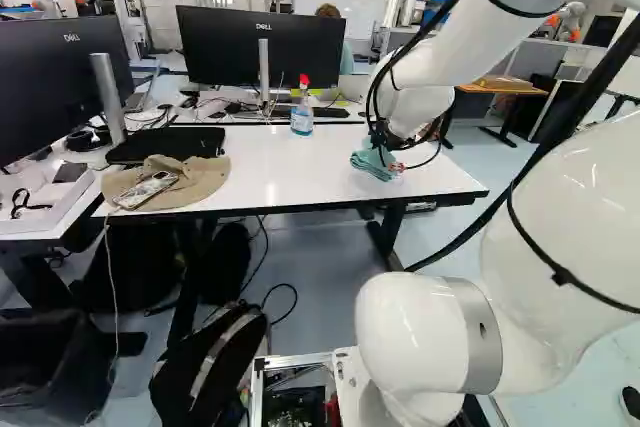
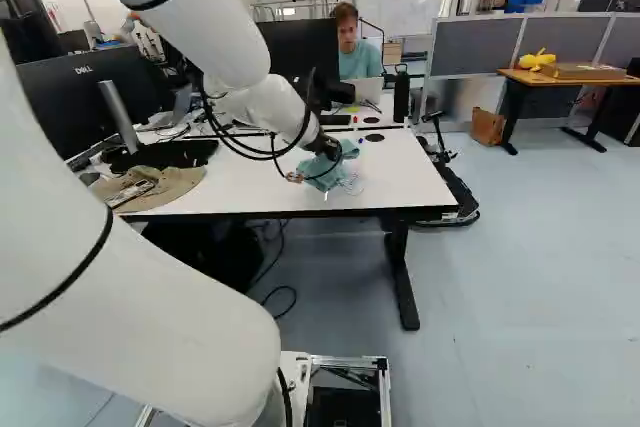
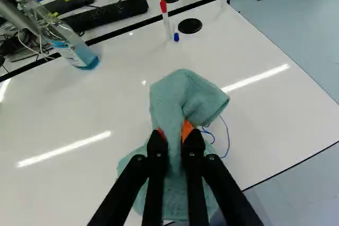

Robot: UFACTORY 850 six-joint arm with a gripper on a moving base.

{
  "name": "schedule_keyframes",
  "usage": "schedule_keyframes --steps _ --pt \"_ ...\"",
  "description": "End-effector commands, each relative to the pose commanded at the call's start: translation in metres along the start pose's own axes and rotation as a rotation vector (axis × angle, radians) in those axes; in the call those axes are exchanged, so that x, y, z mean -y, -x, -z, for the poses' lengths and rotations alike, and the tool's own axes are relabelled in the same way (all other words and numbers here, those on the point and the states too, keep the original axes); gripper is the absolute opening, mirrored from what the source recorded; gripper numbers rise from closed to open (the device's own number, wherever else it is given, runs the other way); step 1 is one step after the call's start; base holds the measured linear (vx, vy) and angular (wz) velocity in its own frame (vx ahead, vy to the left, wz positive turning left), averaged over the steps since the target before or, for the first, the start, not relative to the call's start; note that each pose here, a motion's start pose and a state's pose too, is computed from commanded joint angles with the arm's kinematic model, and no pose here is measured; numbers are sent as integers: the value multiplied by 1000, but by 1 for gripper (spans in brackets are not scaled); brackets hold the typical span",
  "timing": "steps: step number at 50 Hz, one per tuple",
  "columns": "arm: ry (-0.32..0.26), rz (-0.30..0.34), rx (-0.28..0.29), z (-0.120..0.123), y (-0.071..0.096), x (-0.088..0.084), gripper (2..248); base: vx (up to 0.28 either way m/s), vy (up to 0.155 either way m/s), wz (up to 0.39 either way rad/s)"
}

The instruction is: Clean the table with the green towel

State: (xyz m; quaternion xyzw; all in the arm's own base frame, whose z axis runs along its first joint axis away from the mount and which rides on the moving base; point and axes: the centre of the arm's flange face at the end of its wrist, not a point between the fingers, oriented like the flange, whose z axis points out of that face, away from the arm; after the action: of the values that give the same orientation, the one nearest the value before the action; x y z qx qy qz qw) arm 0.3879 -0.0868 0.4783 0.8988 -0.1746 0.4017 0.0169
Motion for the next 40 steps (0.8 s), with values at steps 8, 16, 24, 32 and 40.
schedule_keyframes --steps 8,16,24,32,40 --pt "16 -15 -4 3 2 -9 46 0 0 0" --pt "20 -19 -4 4 2 -11 46 0 0 0" --pt "20 -19 -4 4 2 -11 46 0 0 0" --pt "20 -19 -1 2 3 -11 46 0 0 0" --pt "23 -18 16 -4 6 -12 46 0 0 0"
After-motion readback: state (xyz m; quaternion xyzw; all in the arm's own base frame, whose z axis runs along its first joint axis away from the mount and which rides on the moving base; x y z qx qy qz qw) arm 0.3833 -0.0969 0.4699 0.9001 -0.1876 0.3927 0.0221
